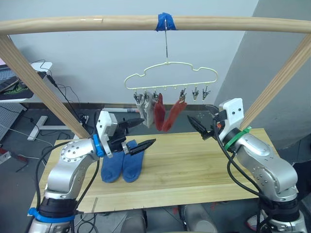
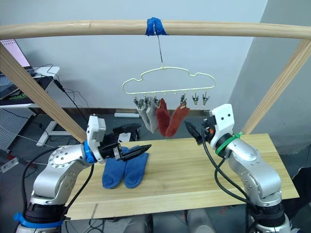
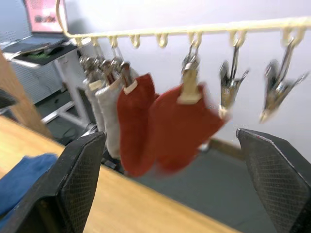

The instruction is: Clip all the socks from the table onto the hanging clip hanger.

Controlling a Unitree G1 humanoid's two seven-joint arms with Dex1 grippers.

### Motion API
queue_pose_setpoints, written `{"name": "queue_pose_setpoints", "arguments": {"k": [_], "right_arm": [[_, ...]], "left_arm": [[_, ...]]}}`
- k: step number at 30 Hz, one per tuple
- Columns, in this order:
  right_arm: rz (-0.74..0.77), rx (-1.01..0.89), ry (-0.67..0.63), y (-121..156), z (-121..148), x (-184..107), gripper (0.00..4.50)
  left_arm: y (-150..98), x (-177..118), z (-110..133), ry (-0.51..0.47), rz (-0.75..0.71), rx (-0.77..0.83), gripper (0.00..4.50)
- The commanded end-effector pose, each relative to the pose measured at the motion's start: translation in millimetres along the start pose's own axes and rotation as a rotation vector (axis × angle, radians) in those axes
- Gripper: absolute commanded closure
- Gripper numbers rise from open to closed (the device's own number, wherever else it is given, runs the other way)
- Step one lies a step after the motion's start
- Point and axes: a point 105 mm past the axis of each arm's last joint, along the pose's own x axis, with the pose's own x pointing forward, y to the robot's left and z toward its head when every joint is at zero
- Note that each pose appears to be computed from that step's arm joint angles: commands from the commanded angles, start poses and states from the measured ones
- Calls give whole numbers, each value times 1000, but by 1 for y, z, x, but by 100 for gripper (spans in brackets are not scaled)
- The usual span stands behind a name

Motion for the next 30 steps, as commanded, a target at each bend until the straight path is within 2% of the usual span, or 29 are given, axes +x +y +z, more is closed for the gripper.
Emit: {"name": "queue_pose_setpoints", "arguments": {"k": [1,2,12,17,21,24,30], "right_arm": [[-97,-74,-86,-5,12,8,126],[-132,-82,-99,-7,13,10,156],[-177,-89,-120,-10,6,19,156],[-233,-118,-129,-20,5,24,156],[-250,-106,-140,-22,4,29,249],[-250,-109,-142,-20,4,32,354],[-274,-110,-156,-22,4,40,354]], "left_arm": [[-10,-8,22,-44,1,24,0],[-12,-8,23,-49,9,20,0],[-22,-5,25,-61,34,-4,0],[-20,-1,26,-70,53,8,0],[-17,0,29,-81,73,8,0],[-18,0,28,-79,70,8,0],[-20,1,28,-78,72,8,0]]}}
